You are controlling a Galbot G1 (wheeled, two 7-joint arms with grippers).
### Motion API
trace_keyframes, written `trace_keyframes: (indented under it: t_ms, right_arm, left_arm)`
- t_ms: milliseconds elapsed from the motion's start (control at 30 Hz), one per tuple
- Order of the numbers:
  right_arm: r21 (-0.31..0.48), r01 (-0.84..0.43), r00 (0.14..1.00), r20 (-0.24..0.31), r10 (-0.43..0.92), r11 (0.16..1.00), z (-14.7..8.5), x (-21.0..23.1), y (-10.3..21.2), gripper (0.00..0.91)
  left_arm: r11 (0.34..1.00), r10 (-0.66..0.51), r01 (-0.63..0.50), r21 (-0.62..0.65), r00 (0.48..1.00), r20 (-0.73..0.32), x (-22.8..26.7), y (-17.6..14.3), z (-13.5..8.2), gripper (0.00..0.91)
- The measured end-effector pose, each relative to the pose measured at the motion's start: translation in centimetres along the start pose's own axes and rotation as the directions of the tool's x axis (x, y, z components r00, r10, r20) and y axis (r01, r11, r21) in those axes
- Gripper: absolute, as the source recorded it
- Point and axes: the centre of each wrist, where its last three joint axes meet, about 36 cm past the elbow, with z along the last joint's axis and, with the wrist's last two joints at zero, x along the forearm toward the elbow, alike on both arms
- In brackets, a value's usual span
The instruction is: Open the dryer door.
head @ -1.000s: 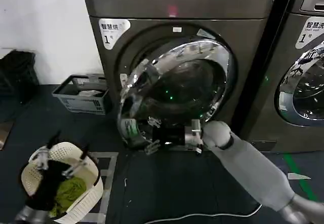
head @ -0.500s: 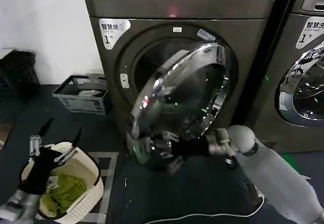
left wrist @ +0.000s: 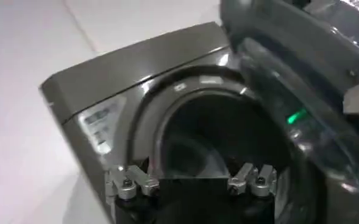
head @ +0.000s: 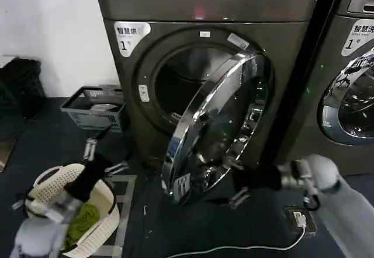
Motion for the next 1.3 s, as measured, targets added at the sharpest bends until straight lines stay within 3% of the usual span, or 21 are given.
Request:
trace_keyframes:
  t_ms: [400, 600, 800, 967, 1133, 1300]
  right_arm:
    - [0.011, -0.274, 0.962, 0.004, 0.274, 0.962, -1.7, 9.2, 6.7, 0.907]
    - [0.045, -0.418, 0.907, -0.035, 0.42, 0.907, -3.7, 14.1, 12.7, 0.907]
    - [0.095, -0.573, 0.808, -0.101, 0.581, 0.814, -6.5, 18.1, 20.7, 0.907]
    - [0.185, -0.725, 0.65, -0.139, 0.748, 0.664, -9.1, 20.3, 27.7, 0.907]
    - [0.339, -0.849, 0.372, -0.16, 0.914, 0.405, -11.1, 21.8, 34.7, 0.907]
    - [0.516, -0.849, 0.044, -0.146, 0.988, 0.114, -13.0, 21.8, 40.8, 0.907]
  left_arm:
    - [0.983, 0.182, -0.183, 0.0, 0.977, 0.115, -7.4, -2.3, 0.8, 0.907]
    - [0.963, 0.266, -0.269, -0.01, 0.948, 0.174, -10.4, -4.4, 0.7, 0.907]
    - [0.94, 0.322, -0.339, 0.024, 0.911, 0.258, -13.5, -7.7, 0.2, 0.907]
    - [0.917, 0.364, -0.396, 0.037, 0.873, 0.324, -15.6, -10.3, 0.3, 0.907]
    - [0.897, 0.388, -0.438, 0.061, 0.846, 0.365, -17.6, -12.5, 0.8, 0.907]
    - [0.877, 0.41, -0.475, 0.077, 0.822, 0.396, -20.1, -14.3, 1.1, 0.907]
